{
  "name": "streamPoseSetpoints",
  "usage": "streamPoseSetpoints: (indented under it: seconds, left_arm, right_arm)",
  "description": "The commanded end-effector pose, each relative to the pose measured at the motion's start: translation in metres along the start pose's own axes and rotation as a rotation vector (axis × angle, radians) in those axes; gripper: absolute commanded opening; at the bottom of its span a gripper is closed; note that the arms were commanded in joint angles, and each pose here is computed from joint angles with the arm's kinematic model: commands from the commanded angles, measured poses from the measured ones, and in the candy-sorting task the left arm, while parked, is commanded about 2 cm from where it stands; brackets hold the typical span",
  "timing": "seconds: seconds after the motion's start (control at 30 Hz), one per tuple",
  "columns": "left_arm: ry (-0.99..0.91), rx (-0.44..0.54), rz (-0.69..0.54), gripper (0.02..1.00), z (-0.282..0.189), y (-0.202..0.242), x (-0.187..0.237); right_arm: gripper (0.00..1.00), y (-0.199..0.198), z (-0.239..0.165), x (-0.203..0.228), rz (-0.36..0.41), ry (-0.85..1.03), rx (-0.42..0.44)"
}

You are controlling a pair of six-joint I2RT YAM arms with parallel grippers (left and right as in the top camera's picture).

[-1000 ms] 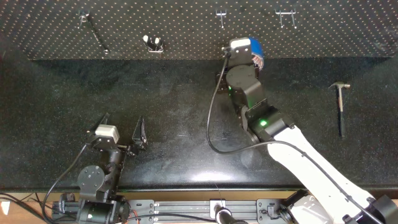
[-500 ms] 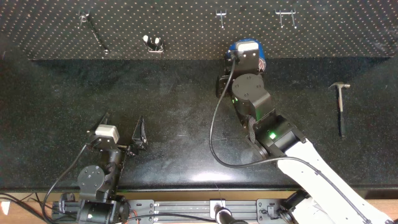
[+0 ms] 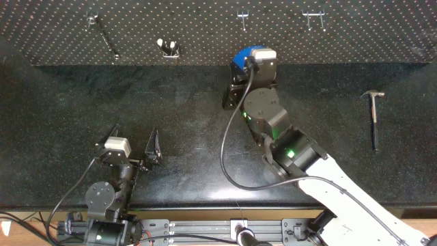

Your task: Place Tools Onto Pegboard

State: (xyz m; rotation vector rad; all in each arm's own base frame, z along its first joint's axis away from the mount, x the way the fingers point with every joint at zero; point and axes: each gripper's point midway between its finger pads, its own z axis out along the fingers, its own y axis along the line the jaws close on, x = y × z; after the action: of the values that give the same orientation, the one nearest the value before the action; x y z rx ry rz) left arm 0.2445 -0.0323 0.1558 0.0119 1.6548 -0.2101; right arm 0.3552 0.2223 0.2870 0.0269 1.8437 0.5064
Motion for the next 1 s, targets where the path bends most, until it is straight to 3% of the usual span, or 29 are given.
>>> streamPoseSetpoints:
  seconds: [0.03, 0.3, 0.5, 1.0]
  left_arm:
    - [-0.005, -0.012, 0.013, 0.993, -0.001, 0.002, -0.001]
    - [-0.005, -0.012, 0.013, 0.993, -0.001, 0.002, -0.001]
    - [-0.005, -0.012, 0.013, 0.993, -0.001, 0.002, -0.001]
    - [-0.005, -0.012, 0.013, 0.993, -0.001, 0.002, -0.001]
  right_arm:
    - [0.075, 0.013, 0.005, -0.03, 0.045, -0.059, -0.013]
    - [0.075, -0.001, 0.03, -0.028, 0.067, -0.038, 0.039]
    - [0.075, 0.005, 0.046, -0.028, 0.07, -0.01, 0.005]
    - [0.075, -0.011, 0.079, -0.037, 0.075, 0.0, 0.064]
